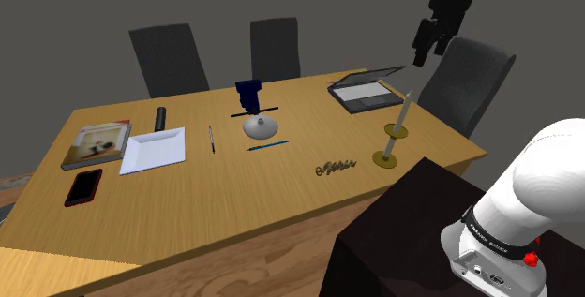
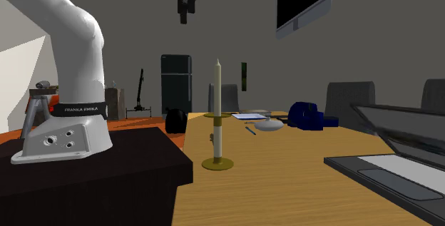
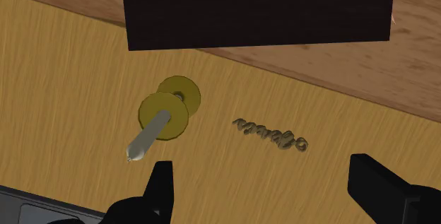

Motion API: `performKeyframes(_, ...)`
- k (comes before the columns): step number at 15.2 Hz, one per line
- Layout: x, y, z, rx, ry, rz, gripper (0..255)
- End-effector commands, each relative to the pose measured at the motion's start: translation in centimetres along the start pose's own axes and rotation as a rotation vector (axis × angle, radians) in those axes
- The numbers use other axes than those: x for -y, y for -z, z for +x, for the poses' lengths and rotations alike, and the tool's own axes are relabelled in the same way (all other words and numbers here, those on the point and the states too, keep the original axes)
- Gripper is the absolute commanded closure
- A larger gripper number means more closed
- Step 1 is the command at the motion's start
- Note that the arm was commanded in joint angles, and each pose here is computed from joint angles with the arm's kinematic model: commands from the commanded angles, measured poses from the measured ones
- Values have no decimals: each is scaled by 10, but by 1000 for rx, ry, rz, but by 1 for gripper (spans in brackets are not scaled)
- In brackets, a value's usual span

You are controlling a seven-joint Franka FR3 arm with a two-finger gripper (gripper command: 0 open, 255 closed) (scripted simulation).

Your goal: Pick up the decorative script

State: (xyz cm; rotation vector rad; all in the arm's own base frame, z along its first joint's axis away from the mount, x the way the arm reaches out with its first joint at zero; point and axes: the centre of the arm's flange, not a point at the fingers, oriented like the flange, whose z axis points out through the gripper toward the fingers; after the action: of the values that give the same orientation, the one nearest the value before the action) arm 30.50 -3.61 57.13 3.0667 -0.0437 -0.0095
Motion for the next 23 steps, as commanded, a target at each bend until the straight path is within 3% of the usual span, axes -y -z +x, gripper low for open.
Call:
performKeyframes(1,0,0,0,0,0,0,0)
performKeyframes(23,109,-259,87,-58,243,-118,0)
